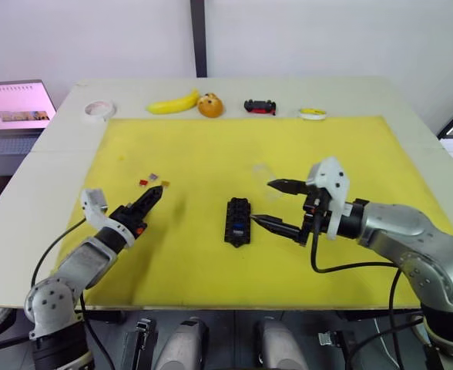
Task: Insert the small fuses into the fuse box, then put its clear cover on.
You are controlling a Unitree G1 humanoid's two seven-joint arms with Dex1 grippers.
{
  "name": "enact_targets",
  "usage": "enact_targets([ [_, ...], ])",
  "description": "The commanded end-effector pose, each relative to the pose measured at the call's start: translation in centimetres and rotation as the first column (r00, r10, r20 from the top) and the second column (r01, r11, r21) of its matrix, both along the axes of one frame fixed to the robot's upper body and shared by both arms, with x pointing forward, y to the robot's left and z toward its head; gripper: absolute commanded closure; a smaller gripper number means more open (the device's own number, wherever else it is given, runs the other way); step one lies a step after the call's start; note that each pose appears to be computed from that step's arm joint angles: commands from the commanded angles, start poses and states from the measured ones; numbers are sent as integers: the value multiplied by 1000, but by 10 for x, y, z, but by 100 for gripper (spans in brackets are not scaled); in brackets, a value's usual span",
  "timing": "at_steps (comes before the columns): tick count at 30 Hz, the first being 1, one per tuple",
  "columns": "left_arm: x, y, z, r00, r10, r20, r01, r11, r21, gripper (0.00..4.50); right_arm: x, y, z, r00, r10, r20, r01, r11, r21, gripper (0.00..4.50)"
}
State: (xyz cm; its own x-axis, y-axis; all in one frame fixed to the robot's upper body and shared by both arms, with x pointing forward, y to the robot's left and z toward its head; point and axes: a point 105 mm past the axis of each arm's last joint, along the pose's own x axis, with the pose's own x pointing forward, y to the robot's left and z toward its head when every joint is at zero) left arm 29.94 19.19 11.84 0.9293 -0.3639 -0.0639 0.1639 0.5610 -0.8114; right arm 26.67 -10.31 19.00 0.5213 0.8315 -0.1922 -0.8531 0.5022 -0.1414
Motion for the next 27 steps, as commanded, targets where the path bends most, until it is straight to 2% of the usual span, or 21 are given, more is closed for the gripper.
enact_targets([
  [1, 5, 4, 0, 1000, 12, 19, -12, 1000, -7, 0, -3, 7, 11, 998, 13, 62, -13, 1000, 7, 2],
  [14, 32, 2, -8, 999, 31, -9, -31, 998, -53, 0, -1, 9, 10, 997, -19, 70, 20, 1000, -9, 2],
  [27, 27, 2, -21, 997, 14, -71, -16, 999, -39, 0, 0, 4, 9, 996, -59, 73, 59, 998, -5, 2],
])
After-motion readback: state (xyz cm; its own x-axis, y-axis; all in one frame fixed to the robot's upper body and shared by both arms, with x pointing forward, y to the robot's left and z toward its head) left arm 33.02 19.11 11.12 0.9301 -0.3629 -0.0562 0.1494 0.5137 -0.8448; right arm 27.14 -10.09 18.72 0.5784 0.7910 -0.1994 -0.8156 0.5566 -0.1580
